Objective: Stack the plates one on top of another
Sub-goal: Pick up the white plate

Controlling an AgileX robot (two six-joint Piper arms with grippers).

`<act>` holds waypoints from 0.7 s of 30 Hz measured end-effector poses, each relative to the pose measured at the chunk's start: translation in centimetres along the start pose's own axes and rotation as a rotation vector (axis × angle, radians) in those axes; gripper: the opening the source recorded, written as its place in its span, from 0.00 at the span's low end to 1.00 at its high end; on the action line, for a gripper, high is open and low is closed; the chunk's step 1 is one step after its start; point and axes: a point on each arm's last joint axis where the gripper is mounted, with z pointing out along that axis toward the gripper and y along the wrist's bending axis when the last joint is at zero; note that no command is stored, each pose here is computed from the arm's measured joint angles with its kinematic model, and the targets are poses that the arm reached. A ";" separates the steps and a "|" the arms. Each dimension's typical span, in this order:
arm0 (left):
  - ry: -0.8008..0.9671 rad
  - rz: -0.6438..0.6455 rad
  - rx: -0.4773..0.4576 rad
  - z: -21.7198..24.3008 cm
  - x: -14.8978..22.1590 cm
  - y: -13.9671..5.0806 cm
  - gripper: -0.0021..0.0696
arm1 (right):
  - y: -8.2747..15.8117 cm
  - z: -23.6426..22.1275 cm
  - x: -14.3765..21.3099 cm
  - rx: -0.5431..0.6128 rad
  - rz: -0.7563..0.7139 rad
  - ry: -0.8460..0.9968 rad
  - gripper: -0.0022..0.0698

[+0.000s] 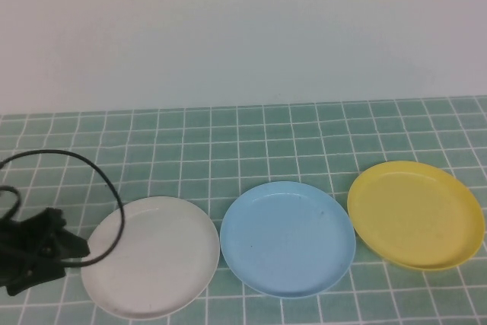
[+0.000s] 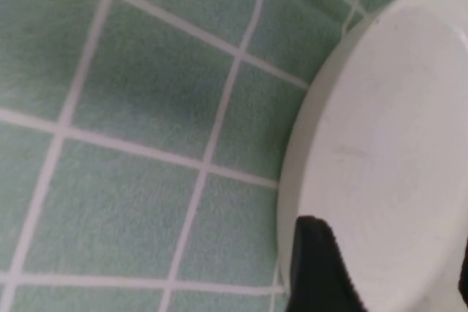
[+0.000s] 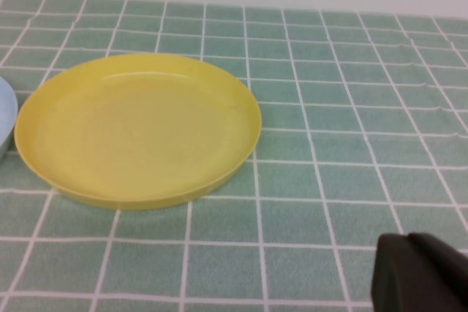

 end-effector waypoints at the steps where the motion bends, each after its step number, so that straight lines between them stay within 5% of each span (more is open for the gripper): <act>1: 0.007 0.007 -0.024 0.5 0.0 -0.2 0.58 | 0.0 0.0 0.0 0.000 0.000 0.000 0.02; 7: 0.028 0.040 -0.125 2.3 -0.7 -1.3 0.50 | 0.0 0.0 0.0 0.000 0.000 0.000 0.02; 17: 0.127 0.031 -0.132 4.9 -1.1 -1.2 0.40 | 0.0 0.0 0.0 0.000 0.000 0.000 0.02; 21: 0.165 0.031 -0.144 5.6 -0.8 -0.7 0.19 | 0.0 0.0 0.0 0.000 0.000 0.000 0.02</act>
